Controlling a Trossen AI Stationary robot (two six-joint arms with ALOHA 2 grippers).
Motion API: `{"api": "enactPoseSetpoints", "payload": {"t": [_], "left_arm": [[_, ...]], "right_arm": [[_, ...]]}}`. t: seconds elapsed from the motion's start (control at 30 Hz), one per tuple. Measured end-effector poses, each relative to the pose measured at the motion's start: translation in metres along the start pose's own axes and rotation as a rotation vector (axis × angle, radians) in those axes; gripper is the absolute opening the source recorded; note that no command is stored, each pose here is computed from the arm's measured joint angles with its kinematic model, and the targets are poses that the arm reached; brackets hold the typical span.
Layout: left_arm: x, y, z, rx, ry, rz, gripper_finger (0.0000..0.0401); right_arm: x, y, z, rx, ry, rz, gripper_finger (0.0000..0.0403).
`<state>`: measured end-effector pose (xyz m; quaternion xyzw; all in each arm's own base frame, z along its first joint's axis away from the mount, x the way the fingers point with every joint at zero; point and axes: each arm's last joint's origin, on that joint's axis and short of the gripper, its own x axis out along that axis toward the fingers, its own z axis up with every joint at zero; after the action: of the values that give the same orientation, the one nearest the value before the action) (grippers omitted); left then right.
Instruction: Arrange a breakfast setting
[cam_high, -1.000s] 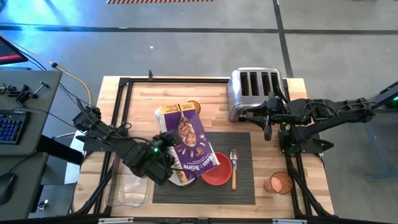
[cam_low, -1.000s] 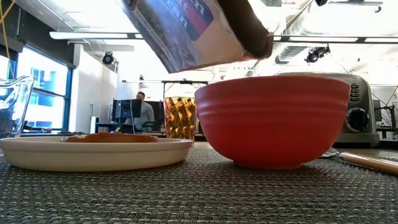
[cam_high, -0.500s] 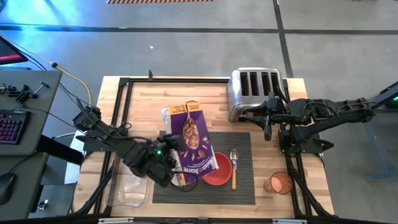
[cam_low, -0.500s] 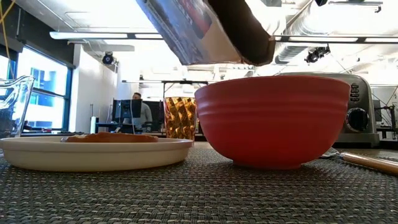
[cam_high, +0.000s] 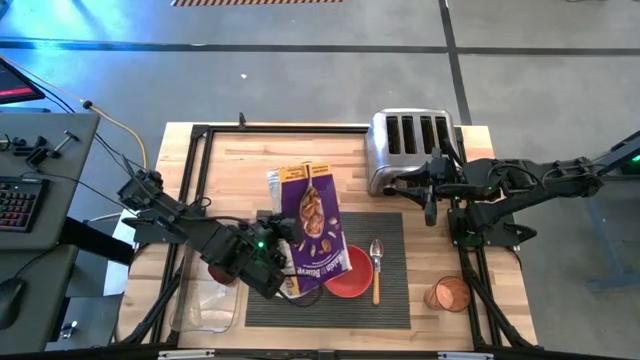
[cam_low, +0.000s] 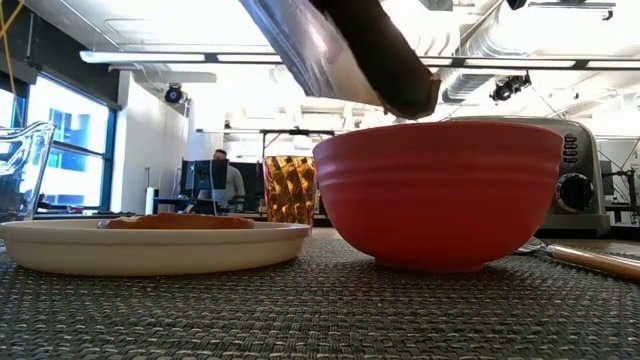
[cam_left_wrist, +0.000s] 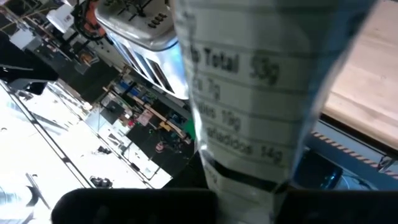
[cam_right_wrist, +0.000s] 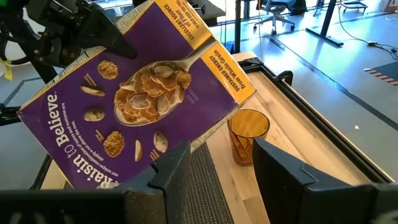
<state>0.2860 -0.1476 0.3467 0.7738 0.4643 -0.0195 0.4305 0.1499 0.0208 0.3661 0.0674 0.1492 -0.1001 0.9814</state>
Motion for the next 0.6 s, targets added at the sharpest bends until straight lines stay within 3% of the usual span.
{"api": "enactPoseSetpoints", "payload": {"t": [0.6], "left_arm": [[0.013,0.005,0.008,0.071,0.088,0.025,0.0000]], "right_arm": [[0.000,0.000,0.000,0.000,0.001,0.000,0.0154]]}}
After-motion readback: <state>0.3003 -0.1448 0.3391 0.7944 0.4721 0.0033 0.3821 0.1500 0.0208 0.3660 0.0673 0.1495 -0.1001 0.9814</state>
